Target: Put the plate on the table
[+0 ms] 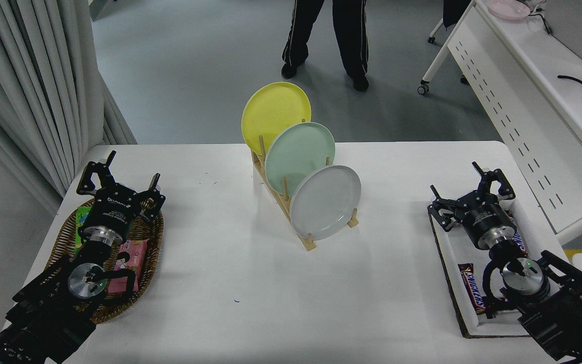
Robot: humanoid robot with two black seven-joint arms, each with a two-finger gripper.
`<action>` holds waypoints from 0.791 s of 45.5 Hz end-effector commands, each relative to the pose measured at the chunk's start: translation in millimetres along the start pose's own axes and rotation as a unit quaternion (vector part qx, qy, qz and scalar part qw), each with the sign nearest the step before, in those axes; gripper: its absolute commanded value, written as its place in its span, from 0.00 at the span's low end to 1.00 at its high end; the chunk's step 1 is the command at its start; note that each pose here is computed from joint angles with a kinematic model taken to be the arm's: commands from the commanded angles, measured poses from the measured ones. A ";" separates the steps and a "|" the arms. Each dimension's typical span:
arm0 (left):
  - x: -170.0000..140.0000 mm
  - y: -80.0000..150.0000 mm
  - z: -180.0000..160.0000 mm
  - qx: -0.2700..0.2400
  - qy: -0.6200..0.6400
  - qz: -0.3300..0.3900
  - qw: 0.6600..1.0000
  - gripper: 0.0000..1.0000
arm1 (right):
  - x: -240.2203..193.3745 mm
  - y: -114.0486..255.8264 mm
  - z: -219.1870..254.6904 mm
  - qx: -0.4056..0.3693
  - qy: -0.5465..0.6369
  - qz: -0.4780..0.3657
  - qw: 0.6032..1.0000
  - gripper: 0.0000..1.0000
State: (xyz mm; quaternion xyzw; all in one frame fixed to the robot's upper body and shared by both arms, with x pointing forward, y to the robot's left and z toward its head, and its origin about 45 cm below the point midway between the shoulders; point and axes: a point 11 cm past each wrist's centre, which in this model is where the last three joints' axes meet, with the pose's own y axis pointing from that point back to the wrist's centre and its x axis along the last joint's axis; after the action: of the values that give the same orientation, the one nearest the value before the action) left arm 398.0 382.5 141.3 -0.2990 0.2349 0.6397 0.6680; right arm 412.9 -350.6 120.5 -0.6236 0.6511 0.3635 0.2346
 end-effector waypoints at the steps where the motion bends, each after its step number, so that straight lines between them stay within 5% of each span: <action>1: 0.1 0.1 0.0 0.000 0.000 0.000 1.000 1.00 | 1.3 -1.7 -2.0 0.003 0.003 0.015 1.000 1.00; 36: 0.1 0.1 0.0 0.000 0.000 0.000 1.000 1.00 | -16.9 -12.0 -6.2 0.003 0.010 -0.005 1.000 1.00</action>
State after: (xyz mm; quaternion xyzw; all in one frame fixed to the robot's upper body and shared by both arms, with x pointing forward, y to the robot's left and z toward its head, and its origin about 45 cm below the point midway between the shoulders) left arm 398.0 382.2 141.2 -0.2995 0.2354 0.6396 0.6677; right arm 422.4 -344.0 129.0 -0.6250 0.6517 0.3602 0.2345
